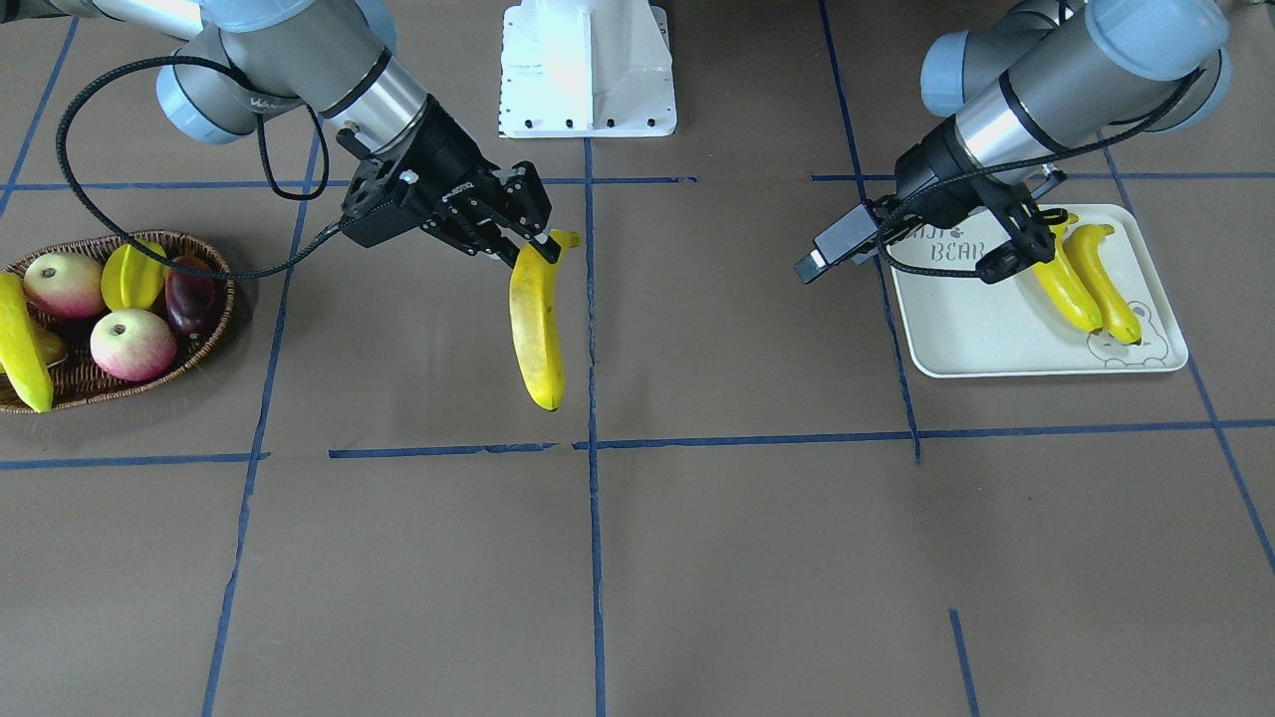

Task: Transfer all bananas from basket to plate

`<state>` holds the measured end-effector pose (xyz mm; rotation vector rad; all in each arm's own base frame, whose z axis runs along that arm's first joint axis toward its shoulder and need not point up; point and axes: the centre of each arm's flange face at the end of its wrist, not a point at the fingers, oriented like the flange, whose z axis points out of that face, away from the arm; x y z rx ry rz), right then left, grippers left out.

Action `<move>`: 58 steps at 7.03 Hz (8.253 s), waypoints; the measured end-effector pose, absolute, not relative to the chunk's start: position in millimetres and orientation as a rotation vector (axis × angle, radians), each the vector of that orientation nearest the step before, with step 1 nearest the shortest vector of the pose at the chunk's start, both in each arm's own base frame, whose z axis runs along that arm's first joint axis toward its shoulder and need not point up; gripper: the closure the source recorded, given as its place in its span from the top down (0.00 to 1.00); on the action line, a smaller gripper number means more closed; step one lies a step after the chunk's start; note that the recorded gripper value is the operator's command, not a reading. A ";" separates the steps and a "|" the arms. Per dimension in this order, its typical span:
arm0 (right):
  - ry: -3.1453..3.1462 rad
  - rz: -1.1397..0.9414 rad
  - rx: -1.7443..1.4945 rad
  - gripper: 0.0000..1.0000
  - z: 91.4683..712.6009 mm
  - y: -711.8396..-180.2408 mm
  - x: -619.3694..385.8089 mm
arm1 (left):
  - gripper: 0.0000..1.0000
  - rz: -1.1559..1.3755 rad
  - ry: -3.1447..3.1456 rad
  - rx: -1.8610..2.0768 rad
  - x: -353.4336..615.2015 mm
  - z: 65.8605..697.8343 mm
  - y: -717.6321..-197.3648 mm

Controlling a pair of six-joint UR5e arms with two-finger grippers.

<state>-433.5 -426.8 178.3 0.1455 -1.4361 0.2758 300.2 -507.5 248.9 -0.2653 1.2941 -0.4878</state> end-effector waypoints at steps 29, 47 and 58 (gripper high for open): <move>-1.613 0.285 0.130 1.00 144.9 -357.2 -483.2 | 0.00 -0.488 1.316 -0.183 455.5 175.8 -475.3; -0.792 0.075 0.102 1.00 202.5 -433.4 -359.2 | 0.00 -0.343 0.665 0.076 259.8 562.1 -443.5; -0.802 0.071 0.106 1.00 199.8 -431.4 -358.8 | 0.57 -0.554 0.614 0.067 262.3 578.6 -433.6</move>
